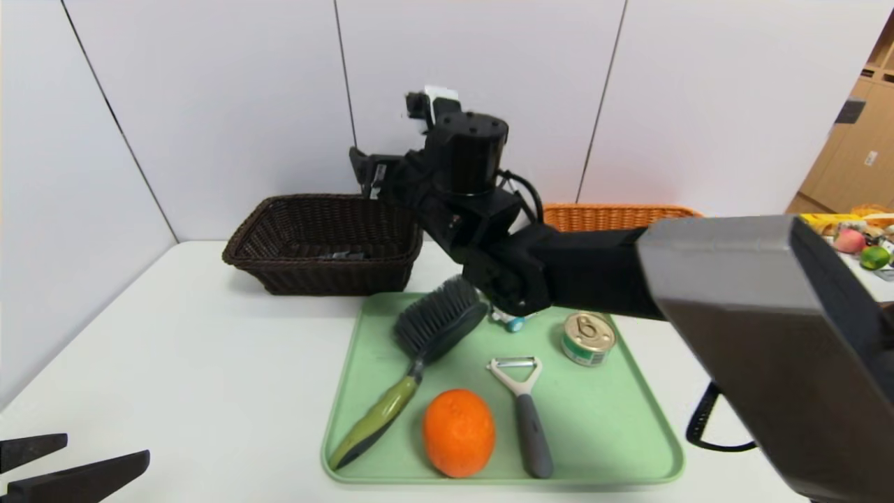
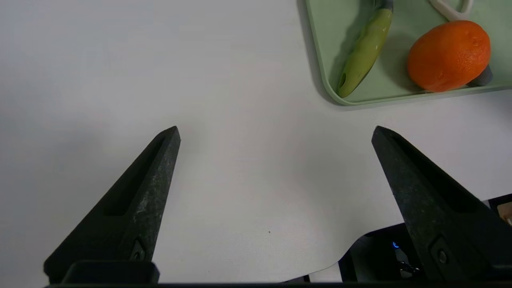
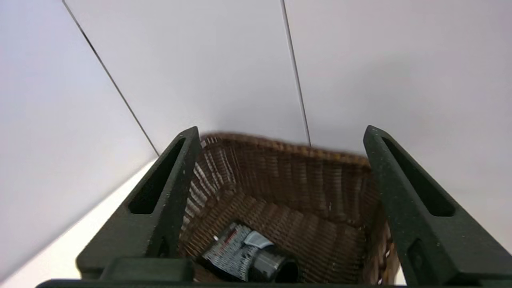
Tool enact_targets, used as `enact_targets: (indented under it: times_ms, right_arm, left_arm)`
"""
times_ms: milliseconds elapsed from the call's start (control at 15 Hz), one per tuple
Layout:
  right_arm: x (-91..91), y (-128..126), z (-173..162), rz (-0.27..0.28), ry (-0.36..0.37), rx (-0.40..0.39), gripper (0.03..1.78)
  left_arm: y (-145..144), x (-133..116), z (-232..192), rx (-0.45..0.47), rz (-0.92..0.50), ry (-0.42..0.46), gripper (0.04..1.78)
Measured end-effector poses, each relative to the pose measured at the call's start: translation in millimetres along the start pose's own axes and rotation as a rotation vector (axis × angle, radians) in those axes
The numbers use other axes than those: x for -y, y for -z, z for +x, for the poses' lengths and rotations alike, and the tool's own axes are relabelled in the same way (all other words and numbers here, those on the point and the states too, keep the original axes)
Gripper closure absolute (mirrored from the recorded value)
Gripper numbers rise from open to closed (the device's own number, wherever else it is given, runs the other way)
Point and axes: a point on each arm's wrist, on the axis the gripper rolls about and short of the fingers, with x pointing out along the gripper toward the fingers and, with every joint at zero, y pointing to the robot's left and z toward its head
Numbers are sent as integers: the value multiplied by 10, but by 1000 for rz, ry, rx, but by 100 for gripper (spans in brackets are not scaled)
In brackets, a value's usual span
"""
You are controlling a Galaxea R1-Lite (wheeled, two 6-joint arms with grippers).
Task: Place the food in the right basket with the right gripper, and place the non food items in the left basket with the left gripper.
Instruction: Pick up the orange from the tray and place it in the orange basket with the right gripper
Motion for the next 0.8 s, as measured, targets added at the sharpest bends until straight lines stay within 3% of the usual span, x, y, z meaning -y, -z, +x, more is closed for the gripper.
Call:
enact_targets:
  times_ms: [200, 400, 600, 800]
  right_arm:
    - [-87, -770, -355, -14, 20, -50, 29]
    - [-53, -1303, -885, -22, 65, -258, 23]
    - [44, -1551, -1429, 30, 143, -495, 19]
    - [172, -1614, -1854, 85, 245, -696, 16]
  left_arm:
    - [-45, 14, -29, 18, -15, 5, 13]
    - [-104, 31, -47, 33, -49, 13, 13]
    - [-202, 57, -58, 48, -49, 21, 13]
    - [-273, 75, -50, 53, -47, 24, 13]
